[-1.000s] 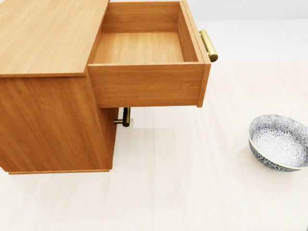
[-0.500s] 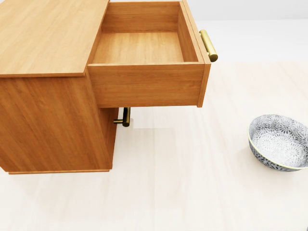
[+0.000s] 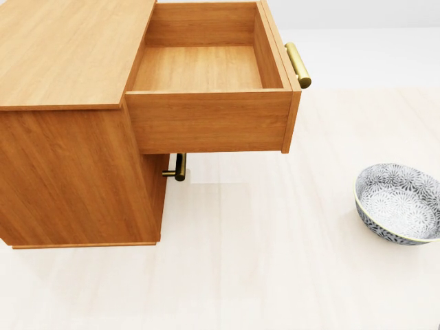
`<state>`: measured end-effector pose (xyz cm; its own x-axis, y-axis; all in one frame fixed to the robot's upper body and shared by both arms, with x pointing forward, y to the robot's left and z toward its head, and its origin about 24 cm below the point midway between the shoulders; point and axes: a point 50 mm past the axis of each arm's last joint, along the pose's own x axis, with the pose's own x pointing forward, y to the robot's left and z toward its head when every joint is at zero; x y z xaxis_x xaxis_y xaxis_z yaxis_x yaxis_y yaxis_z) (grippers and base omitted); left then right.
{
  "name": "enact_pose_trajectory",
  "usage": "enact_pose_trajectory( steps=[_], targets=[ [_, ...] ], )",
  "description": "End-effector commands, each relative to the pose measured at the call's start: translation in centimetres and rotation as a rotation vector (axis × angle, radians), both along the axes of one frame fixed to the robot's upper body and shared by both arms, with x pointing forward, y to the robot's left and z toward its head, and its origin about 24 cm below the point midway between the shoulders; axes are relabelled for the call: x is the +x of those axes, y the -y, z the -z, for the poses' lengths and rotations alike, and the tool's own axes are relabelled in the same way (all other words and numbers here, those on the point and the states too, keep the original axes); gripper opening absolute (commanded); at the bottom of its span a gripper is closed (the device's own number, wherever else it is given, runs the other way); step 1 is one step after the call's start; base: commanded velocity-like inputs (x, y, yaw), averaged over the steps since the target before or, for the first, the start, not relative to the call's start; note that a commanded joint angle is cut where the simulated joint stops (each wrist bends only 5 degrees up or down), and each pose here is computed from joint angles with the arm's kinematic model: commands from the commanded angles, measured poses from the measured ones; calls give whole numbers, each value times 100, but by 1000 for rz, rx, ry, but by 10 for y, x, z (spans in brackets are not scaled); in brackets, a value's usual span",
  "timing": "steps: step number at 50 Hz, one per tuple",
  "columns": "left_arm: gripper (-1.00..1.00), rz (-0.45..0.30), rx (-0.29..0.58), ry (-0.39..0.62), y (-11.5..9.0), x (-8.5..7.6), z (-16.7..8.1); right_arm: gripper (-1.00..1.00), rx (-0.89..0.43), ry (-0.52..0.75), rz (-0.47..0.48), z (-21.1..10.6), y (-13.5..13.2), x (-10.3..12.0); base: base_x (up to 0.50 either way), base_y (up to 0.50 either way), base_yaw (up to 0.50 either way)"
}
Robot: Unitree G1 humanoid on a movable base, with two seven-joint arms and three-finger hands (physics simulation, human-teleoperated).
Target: Put the ketchup in the top drawer of the cabinet.
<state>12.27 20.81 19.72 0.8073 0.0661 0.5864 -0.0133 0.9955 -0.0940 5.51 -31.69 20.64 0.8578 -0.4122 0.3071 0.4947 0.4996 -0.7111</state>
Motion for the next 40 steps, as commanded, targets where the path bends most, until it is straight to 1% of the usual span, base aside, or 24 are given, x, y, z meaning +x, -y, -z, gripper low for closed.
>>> enact_pose_trajectory(
  steps=[1, 11, 23, 33, 36, 40],
  targets=[
    [100, -4, 12, 3, 2, 1, 1, 100, 144, -89, 73, 32, 18, -1, 0, 0, 0],
    [100, -3, 11, -5, 2, 1, 2, 100, 167, -125, 74, 40, 25, 5, 0, 0, 0],
    [100, -3, 24, -4, 5, 2, 2, 100, 145, -211, 47, 47, 32, 28, 0, 0, 0],
    [100, -2, 26, -3, 6, 2, 3, 100, 210, -281, 56, 66, 40, 31, 0, 0, 0],
    [100, -3, 29, -2, 6, 2, 3, 100, 226, -316, 49, 73, 42, 37, 0, 0, 0],
    [100, -3, 28, -6, 5, 1, 3, 100, 251, -338, 45, 80, 44, 39, 0, 0, 0]
  ],
)
